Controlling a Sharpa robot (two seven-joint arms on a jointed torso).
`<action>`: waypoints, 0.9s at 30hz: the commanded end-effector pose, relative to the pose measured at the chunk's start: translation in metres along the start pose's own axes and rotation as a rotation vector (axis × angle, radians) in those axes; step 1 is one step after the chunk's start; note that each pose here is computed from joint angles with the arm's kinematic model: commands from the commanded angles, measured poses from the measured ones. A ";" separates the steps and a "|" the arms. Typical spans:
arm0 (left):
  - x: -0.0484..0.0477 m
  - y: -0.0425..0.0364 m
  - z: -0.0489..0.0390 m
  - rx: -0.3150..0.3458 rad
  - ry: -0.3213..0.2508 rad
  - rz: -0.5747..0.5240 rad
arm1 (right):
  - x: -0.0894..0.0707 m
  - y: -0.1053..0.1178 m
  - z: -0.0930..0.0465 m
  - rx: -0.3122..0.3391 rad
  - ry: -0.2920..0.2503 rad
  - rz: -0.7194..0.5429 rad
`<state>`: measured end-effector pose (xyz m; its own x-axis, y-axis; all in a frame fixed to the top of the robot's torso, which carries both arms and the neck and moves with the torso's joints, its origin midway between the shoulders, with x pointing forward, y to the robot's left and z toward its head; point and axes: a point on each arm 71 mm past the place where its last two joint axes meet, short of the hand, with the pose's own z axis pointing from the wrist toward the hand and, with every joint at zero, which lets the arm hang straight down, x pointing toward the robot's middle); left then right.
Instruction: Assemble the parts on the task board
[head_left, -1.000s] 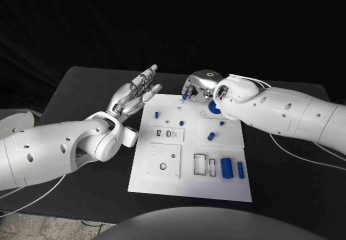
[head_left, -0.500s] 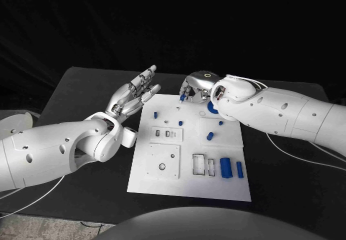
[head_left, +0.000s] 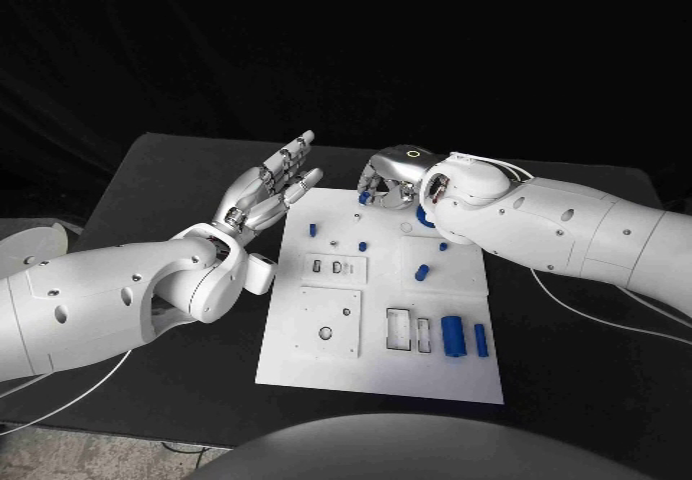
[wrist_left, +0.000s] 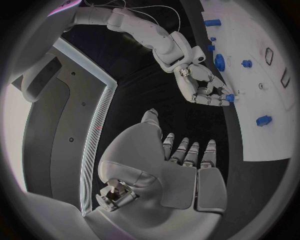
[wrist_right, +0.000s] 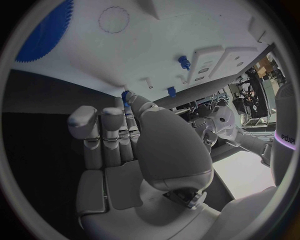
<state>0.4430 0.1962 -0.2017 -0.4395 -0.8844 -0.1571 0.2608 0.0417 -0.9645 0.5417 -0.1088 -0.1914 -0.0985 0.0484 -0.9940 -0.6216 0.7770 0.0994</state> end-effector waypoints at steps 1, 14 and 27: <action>0.0019 -0.0006 0.0004 0.001 0.011 -0.022 | 0.003 0.000 0.000 0.007 0.037 -0.009; 0.0017 0.0003 0.0007 -0.011 0.003 -0.043 | 0.006 -0.002 -0.001 0.030 0.042 -0.019; -0.0006 0.0021 -0.0005 -0.020 -0.005 -0.046 | -0.024 -0.022 -0.030 0.045 -0.141 -0.008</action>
<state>0.4441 0.1987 -0.2043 -0.4322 -0.8930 -0.1258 0.2269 0.0273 -0.9735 0.5372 -0.1440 -0.1748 -0.0259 0.0869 -0.9959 -0.5878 0.8045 0.0855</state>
